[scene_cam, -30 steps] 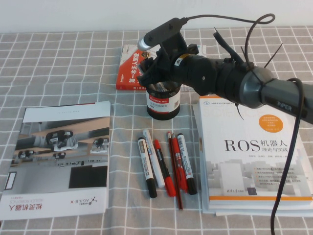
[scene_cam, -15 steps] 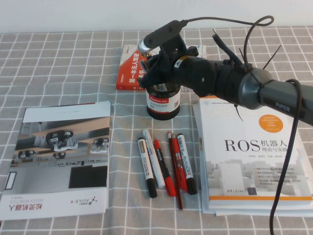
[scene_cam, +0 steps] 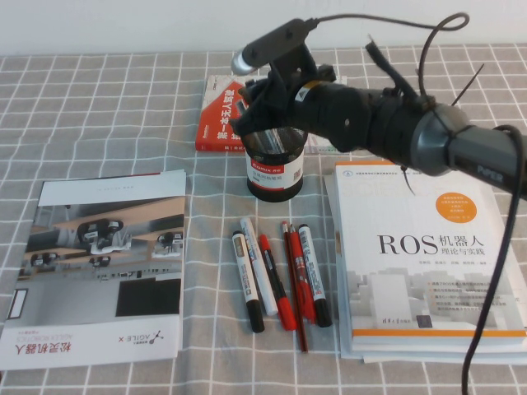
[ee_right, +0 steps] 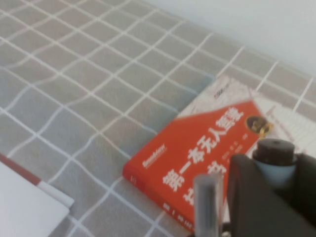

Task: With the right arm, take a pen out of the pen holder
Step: 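Take a marker out of the pen holder and lay it on the table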

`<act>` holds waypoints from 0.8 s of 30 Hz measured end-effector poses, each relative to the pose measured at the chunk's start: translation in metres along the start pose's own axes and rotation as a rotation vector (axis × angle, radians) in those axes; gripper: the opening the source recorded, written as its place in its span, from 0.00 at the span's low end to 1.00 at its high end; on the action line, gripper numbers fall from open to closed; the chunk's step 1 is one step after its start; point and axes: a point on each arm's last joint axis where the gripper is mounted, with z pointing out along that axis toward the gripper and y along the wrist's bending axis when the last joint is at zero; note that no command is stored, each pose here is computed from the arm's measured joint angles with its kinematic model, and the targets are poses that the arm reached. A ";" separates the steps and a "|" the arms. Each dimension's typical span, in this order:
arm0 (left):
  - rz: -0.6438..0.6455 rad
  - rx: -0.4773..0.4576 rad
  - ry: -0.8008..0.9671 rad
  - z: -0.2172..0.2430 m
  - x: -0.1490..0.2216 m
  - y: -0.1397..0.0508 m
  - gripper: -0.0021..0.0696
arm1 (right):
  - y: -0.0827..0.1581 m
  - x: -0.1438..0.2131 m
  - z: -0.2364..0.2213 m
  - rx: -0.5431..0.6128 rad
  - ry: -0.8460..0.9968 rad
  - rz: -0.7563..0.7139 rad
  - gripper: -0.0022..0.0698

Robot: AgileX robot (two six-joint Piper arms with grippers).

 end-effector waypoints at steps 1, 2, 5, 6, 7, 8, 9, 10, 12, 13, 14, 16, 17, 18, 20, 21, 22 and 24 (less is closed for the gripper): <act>0.000 0.000 0.000 0.000 0.000 0.000 0.02 | 0.000 -0.003 -0.002 0.001 -0.007 0.000 0.18; 0.000 0.000 0.000 0.000 0.000 0.000 0.02 | 0.000 -0.005 -0.004 -0.001 -0.009 0.000 0.18; 0.000 0.000 0.000 0.000 0.000 0.000 0.02 | 0.000 -0.013 -0.010 -0.006 -0.015 -0.005 0.18; 0.000 0.000 0.000 0.000 0.000 0.000 0.02 | -0.001 -0.017 -0.014 -0.007 -0.022 -0.010 0.18; 0.000 0.000 0.000 0.000 0.000 0.000 0.02 | -0.001 -0.022 -0.017 -0.007 -0.030 -0.014 0.18; 0.000 0.000 0.000 0.000 0.000 0.000 0.02 | -0.001 -0.027 -0.021 -0.007 -0.041 -0.016 0.18; 0.000 0.000 0.000 0.000 0.000 0.000 0.02 | -0.002 -0.033 -0.026 -0.006 -0.053 -0.016 0.18; 0.000 0.000 0.000 0.000 0.000 0.000 0.02 | -0.002 -0.039 -0.031 -0.004 -0.068 -0.018 0.18; 0.000 0.000 0.000 0.000 0.000 0.000 0.02 | -0.003 -0.051 -0.041 -0.003 -0.094 -0.026 0.18; 0.000 0.000 0.000 0.000 0.000 0.000 0.02 | -0.003 -0.058 -0.048 -0.002 -0.108 -0.032 0.18; 0.000 0.000 0.000 0.000 0.000 0.000 0.02 | -0.004 -0.063 -0.053 -0.002 -0.118 -0.039 0.18; 0.000 0.000 0.000 0.000 0.000 0.000 0.02 | -0.004 -0.077 -0.068 -0.005 -0.140 -0.050 0.18; 0.000 0.000 0.000 0.000 0.000 0.000 0.02 | -0.004 -0.083 -0.075 -0.007 -0.150 -0.053 0.18; 0.000 0.000 0.000 0.000 0.000 0.000 0.02 | -0.005 -0.089 -0.082 -0.009 -0.159 -0.056 0.18; 0.000 0.000 0.000 0.000 0.000 0.000 0.02 | -0.005 -0.101 -0.098 -0.018 -0.169 -0.048 0.18; 0.000 0.000 0.000 0.000 0.000 0.000 0.02 | -0.004 -0.104 -0.104 -0.023 -0.169 -0.038 0.18; 0.000 0.000 0.000 0.000 0.000 0.000 0.02 | -0.004 -0.108 -0.111 -0.031 -0.165 -0.021 0.18; 0.000 0.000 0.000 0.000 0.000 0.000 0.02 | -0.003 -0.111 -0.124 -0.050 -0.138 0.014 0.18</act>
